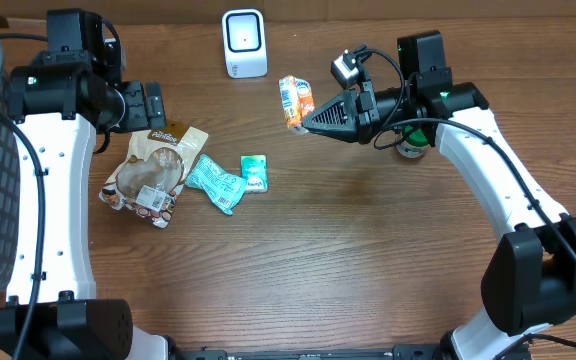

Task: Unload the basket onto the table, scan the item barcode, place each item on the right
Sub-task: 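Lift the orange box and hold it in front of the scanner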

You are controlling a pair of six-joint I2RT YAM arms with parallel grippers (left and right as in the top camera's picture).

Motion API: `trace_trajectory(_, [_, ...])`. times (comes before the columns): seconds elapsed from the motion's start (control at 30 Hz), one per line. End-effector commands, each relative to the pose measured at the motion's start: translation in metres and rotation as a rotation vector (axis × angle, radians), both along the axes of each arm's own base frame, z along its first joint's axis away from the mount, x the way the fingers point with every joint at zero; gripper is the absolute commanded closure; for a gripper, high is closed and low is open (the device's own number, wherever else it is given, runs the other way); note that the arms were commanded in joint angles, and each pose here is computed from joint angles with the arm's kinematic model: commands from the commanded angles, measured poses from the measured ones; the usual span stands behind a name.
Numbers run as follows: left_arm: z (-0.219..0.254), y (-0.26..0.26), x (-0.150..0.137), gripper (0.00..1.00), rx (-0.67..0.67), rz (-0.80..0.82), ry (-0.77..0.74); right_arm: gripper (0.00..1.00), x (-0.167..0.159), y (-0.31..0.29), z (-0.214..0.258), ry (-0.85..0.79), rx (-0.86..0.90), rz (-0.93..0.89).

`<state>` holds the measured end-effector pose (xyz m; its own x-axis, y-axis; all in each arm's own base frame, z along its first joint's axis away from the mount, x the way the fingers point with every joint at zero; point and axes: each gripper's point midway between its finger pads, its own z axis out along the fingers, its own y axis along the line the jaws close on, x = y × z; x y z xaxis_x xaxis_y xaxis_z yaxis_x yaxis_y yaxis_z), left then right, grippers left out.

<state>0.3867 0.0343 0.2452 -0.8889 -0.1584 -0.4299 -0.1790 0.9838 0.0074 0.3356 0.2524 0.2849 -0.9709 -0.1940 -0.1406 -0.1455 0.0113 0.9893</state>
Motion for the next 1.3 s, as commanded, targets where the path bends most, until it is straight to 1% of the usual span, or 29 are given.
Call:
trace_trajectory(0.0, [0.009,0.0,0.0,0.0,-0.007,0.008,-0.027,0.96,-0.007,-0.002,0.016,0.076,0.038,0.042])
trace_trajectory(0.27, [0.009,0.0,0.0,0.0,-0.007,0.008,-0.027,0.96,-0.002,-0.001,0.018,0.013,0.041,0.034])
trace_trajectory(0.4, [0.009,0.0,0.0,0.0,-0.007,0.008,-0.027,0.96,0.012,0.003,0.004,-0.028,-0.036,-0.047])
trace_trajectory(0.47, [0.009,0.0,0.0,0.0,-0.007,0.008,-0.027,0.96,0.026,0.004,-0.014,-0.05,-0.135,-0.133])
trace_trajectory(0.5, [0.009,0.0,0.0,0.01,-0.007,0.008,-0.027,0.96,0.036,0.002,-0.034,-0.05,-0.245,-0.211])
trace_trajectory(0.53, [0.009,0.0,0.0,0.01,-0.007,0.008,-0.027,0.96,0.042,-0.001,-0.049,-0.051,-0.325,-0.26])
trace_trajectory(0.6, [0.009,0.0,0.0,0.0,-0.007,0.008,-0.027,0.96,0.051,-0.016,-0.087,-0.048,-0.552,-0.368])
trace_trajectory(0.7, [0.009,0.0,0.0,0.0,-0.007,0.008,-0.027,0.96,0.052,-0.04,-0.126,-0.049,-0.834,-0.463])
trace_trajectory(0.77, [0.009,0.0,0.0,0.01,-0.007,0.008,-0.027,0.96,0.049,-0.043,-0.128,-0.075,-0.894,-0.46])
trace_trajectory(0.9, [0.009,0.0,0.0,0.0,-0.007,0.008,-0.027,0.96,0.06,-0.058,-0.11,-0.138,-1.028,-0.54])
trace_trajectory(1.0, [0.009,0.0,0.0,0.0,-0.007,0.008,-0.027,0.96,0.081,-0.071,-0.074,-0.243,-1.114,-0.652])
trace_trajectory(1.13, [0.009,0.0,0.0,0.0,-0.007,0.008,-0.027,0.96,0.113,-0.072,-0.016,-0.461,-1.177,-0.756])
trace_trajectory(1.23, [0.009,0.0,0.0,0.0,-0.007,0.008,-0.027,0.96,0.144,-0.075,0.022,-0.678,-1.3,-0.876])
trace_trajectory(1.27, [0.009,0.0,0.0,0.01,-0.007,0.008,-0.027,0.96,0.153,-0.071,0.027,-0.746,-1.328,-0.885])
